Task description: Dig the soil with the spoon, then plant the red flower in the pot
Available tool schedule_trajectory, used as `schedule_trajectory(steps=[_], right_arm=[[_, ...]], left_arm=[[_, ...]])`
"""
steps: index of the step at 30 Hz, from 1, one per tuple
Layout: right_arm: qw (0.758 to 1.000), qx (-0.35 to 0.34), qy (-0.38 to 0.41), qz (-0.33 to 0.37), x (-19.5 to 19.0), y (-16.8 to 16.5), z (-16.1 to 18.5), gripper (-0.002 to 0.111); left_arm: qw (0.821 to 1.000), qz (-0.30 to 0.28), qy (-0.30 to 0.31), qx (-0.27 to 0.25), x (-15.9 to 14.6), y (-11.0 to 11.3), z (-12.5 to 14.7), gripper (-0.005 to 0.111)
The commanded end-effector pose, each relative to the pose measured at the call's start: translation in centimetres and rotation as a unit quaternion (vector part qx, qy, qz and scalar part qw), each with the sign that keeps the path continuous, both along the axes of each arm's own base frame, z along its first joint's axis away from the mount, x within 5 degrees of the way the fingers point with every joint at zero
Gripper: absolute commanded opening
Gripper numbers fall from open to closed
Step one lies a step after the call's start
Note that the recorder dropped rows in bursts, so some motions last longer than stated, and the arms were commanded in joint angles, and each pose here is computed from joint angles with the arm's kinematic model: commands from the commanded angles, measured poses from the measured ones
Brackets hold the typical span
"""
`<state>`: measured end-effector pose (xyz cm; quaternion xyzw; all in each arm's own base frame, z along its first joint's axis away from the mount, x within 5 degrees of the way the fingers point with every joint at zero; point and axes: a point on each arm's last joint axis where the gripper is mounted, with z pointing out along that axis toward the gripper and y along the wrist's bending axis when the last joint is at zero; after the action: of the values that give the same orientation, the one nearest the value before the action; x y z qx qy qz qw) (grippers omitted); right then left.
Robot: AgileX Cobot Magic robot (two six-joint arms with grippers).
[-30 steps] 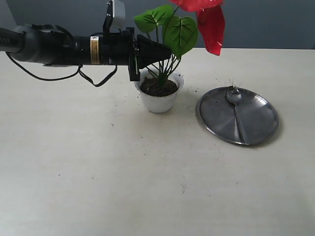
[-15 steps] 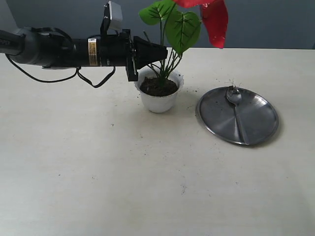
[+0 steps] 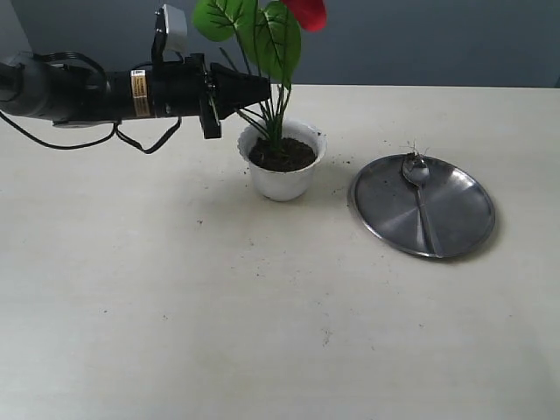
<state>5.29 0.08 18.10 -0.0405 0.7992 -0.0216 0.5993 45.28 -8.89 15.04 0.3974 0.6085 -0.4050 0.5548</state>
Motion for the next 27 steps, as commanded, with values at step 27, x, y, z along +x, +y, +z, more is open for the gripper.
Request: schedule_trajectory(steps=[27], right_arm=[[1.0,-0.003,-0.004,-0.001,0.0,0.0,-0.1,0.0]], left_arm=[[0.999,-0.013,0.022,0.027,-0.4,-1.1,-1.7,0.0]])
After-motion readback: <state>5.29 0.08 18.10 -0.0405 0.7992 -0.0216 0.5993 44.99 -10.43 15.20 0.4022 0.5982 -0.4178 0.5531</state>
